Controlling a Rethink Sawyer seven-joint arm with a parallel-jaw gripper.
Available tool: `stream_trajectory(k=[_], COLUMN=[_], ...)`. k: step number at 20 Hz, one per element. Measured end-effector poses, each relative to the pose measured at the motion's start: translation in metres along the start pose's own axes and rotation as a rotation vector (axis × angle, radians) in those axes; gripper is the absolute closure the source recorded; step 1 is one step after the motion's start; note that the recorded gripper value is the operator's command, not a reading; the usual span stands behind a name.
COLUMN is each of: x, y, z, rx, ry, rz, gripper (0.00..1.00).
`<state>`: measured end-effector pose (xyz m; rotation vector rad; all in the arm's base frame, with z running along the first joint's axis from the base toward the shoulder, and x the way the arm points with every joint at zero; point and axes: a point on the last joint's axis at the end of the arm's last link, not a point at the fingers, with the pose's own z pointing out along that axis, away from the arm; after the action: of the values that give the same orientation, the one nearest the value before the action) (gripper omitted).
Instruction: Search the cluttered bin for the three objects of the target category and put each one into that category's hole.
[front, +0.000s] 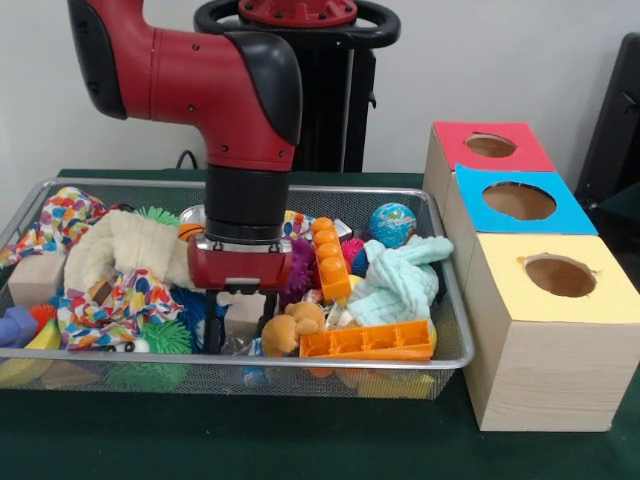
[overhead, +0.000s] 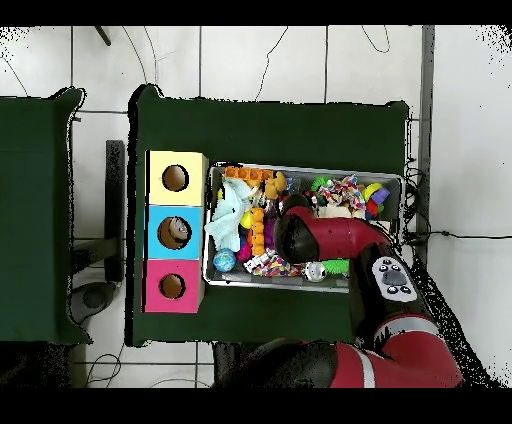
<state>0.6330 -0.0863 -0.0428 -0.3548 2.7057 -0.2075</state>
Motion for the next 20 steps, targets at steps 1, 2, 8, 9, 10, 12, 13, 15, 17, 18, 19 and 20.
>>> stream_trajectory(k=[1, 2, 8, 9, 10, 12, 13, 15, 17, 18, 19, 20], x=[-0.0001, 0.0009, 0.0012, 0.002, 0.0027, 0.0019, 0.0011, 0.0008, 0.001, 0.0014, 0.0016, 0.0017], y=[-0.0025, -0.0064, -0.0055, -0.0053, -0.0051, -0.0063, -0.0068, -0.0073, -0.0072, -0.0071, -0.0071, -0.0071], z=[0.0004, 0.0016, 0.0032, 0.0034, 0.0036, 0.0037, 0.0038, 0.0042, 0.0042, 0.0043, 0.0042, 0.0043], rx=[0.0, -0.002, -0.017, -0.019, -0.02, -0.02, -0.019, -0.019, -0.019, -0.019, -0.019, -0.019], ry=[-0.002, -0.003, 0.006, 0.01, 0.013, 0.012, 0.01, 0.01, 0.009, 0.009, 0.009, 0.008], rz=[0.005, 0.017, 0.029, 0.029, 0.028, 0.028, 0.029, 0.029, 0.025, 0.022, 0.02, 0.018], gripper=[0.0, 0.0, 1.0, 1.0, 1.0, 1.0, 1.0, 1.0, 1.0, 1.0, 1.0, 1.0])
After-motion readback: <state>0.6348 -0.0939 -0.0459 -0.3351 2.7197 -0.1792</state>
